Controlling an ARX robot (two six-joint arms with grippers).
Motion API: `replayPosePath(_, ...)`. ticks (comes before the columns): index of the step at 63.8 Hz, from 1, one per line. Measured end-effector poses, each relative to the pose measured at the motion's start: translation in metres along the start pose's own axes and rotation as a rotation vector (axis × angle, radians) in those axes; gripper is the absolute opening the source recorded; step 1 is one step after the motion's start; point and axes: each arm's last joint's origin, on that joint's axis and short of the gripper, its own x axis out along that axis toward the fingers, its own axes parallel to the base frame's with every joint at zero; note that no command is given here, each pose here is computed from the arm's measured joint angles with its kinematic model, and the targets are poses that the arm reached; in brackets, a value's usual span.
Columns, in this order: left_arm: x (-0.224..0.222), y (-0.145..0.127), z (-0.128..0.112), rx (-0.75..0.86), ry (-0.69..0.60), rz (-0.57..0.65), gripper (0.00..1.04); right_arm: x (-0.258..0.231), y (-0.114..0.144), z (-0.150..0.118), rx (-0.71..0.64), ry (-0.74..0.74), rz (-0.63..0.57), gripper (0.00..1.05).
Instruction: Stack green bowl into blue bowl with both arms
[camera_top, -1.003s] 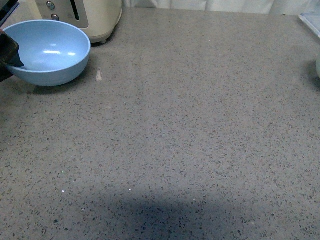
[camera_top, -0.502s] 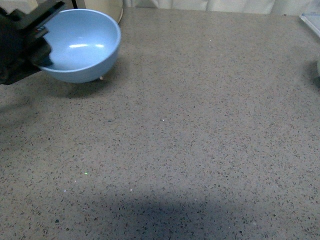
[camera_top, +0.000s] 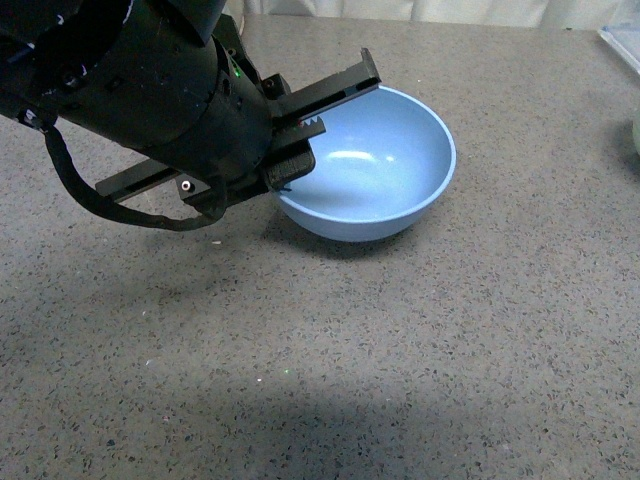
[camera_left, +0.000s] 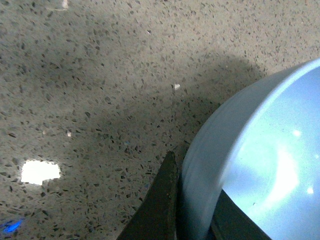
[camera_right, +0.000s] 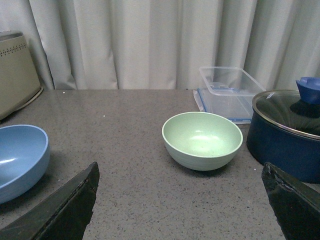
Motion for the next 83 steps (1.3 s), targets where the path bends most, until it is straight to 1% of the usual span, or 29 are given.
replayPosePath(14, 0.000, 0.003, 0.006, -0.015, -0.005, 0.001, 0.05, 0.000, 0.000, 0.000, 0.000, 0.000, 0.000, 0.95)
replayPosePath(16, 0.000, 0.003, 0.007, -0.023, -0.003, -0.006, 0.07, 0.000, 0.000, 0.000, 0.000, 0.000, 0.000, 0.95)
replayPosePath(21, 0.000, 0.004, 0.009, -0.035, -0.002, -0.011, 0.20, 0.000, 0.000, 0.000, 0.000, 0.000, 0.000, 0.95)
replayPosePath(23, 0.000, 0.004, 0.009, -0.041, -0.001, -0.015, 0.24, 0.000, 0.000, 0.000, 0.000, 0.000, 0.000, 0.95)
replayPosePath(24, 0.000, 0.005, 0.010, -0.043, -0.003, -0.017, 0.27, 0.000, 0.000, 0.000, 0.000, 0.000, 0.000, 0.95)
replayPosePath(29, 0.000, 0.006, 0.011, -0.051, -0.009, -0.019, 0.38, 0.000, 0.000, 0.000, 0.000, 0.000, 0.000, 0.95)
replayPosePath(30, 0.000, 0.006, 0.012, -0.053, -0.011, -0.019, 0.42, 0.000, 0.000, 0.000, 0.000, 0.000, 0.000, 0.95)
replayPosePath(33, -0.001, 0.007, 0.014, -0.057, -0.016, -0.019, 0.47, 0.000, 0.000, 0.000, 0.000, 0.000, 0.000, 0.95)
replayPosePath(36, -0.003, 0.009, 0.016, -0.064, -0.024, -0.018, 0.56, 0.000, 0.000, 0.000, 0.000, 0.000, 0.000, 0.95)
replayPosePath(41, -0.006, 0.012, 0.020, -0.075, -0.035, -0.018, 0.67, 0.000, 0.000, 0.000, 0.000, 0.000, 0.000, 0.95)
replayPosePath(50, -0.015, 0.026, 0.030, -0.107, -0.074, 0.000, 0.90, 0.000, 0.000, 0.000, 0.000, 0.000, 0.000, 0.95)
replayPosePath(55, -0.022, 0.039, 0.038, -0.134, -0.109, 0.021, 1.00, 0.000, 0.000, 0.000, 0.000, 0.000, 0.000, 0.95)
replayPosePath(60, -0.031, 0.055, 0.046, -0.167, -0.145, 0.036, 0.98, 0.000, 0.000, 0.000, 0.000, 0.000, 0.000, 0.95)
replayPosePath(68, -0.048, 0.082, 0.052, -0.181, -0.216, 0.064, 0.98, 0.000, 0.000, 0.000, 0.000, 0.000, 0.000, 0.95)
replayPosePath(79, -0.077, 0.117, 0.045, -0.173, -0.309, 0.067, 0.98, 0.000, 0.000, 0.000, 0.000, 0.000, 0.000, 0.95)
replayPosePath(80, -0.077, 0.120, 0.042, -0.151, -0.334, 0.069, 0.97, 0.000, 0.000, 0.000, 0.000, 0.000, 0.000, 0.95)
replayPosePath(82, -0.077, 0.126, 0.038, -0.063, -0.450, 0.042, 0.90, 0.000, 0.000, 0.000, 0.000, 0.000, 0.000, 0.95)
replayPosePath(83, -0.079, 0.131, 0.033, 0.032, -0.538, 0.026, 0.85, 0.000, 0.000, 0.000, 0.000, 0.000, 0.000, 0.95)
